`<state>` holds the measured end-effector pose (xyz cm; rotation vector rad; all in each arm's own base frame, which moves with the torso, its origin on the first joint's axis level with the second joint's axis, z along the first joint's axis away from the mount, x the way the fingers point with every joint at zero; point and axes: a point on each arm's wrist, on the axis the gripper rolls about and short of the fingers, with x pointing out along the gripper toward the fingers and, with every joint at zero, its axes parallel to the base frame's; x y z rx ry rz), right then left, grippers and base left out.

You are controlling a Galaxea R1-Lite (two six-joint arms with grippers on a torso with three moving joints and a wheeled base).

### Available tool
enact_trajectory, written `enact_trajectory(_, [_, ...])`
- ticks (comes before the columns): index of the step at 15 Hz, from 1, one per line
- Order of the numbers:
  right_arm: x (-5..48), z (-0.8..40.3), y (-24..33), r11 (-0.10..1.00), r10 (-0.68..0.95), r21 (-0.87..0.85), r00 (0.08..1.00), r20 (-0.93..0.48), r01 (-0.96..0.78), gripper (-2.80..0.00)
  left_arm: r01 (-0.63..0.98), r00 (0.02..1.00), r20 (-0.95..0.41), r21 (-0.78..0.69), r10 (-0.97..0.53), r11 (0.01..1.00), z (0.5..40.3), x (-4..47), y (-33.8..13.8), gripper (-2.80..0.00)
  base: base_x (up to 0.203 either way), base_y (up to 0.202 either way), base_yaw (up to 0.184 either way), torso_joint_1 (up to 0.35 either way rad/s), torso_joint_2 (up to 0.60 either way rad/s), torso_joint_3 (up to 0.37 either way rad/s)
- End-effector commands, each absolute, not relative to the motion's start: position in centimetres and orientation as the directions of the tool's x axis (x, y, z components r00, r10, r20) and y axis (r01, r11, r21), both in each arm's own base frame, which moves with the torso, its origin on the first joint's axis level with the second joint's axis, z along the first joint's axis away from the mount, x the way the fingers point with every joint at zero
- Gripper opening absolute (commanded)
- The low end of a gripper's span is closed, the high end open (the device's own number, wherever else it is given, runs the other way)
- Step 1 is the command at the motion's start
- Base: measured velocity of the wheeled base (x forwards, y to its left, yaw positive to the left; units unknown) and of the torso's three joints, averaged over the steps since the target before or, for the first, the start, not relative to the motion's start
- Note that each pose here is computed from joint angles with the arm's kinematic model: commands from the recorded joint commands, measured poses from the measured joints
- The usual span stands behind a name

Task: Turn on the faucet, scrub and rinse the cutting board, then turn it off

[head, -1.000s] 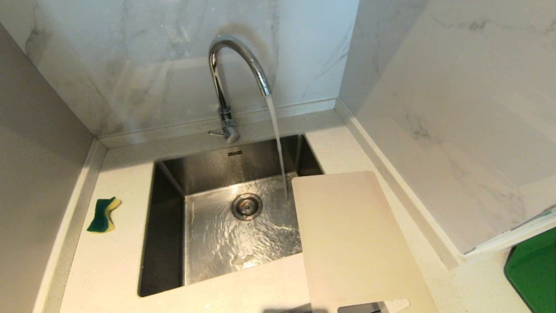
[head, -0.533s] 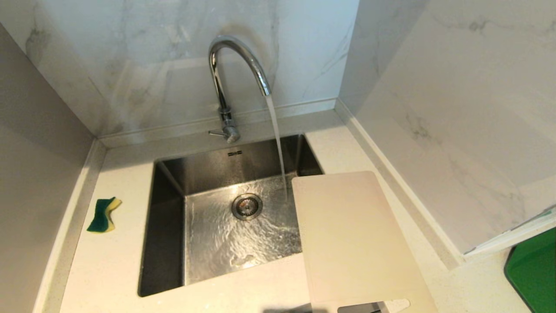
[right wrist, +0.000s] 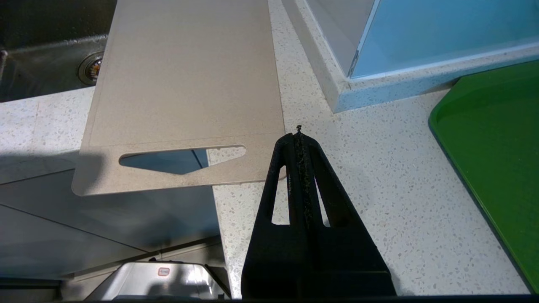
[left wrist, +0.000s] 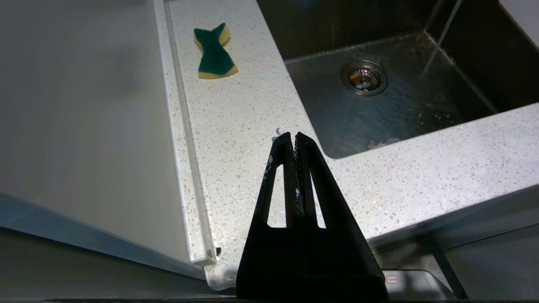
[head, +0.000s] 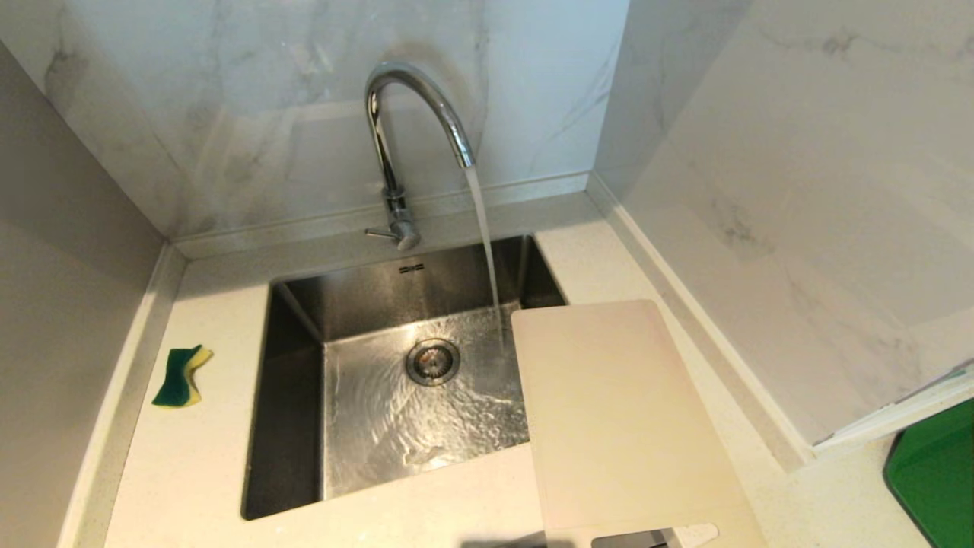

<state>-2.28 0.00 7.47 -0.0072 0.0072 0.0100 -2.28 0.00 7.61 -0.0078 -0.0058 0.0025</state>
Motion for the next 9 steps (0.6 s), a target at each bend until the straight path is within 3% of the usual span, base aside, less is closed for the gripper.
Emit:
enact_trajectory(1, [-2.28, 7.47, 0.0, 1.0, 0.011, -0.008, 1.0, -0.008, -0.011, -2.8, -0.003, 1.0, 0.003, -0.008, 0.003, 1.0, 7.57, -2.26, 0.0, -2.8, 0.0, 0.0, 0.0, 0.0, 0.0, 0.0])
enact_trajectory(9, [-2.28, 7.47, 0.0, 1.0, 0.011, -0.008, 1.0, -0.008, -0.011, -2.8, 0.002, 1.0, 0.003, -0.008, -0.002, 1.0, 7.57, -2.26, 0.01, -2.8, 0.0, 0.0, 0.0, 0.0, 0.0, 0.0])
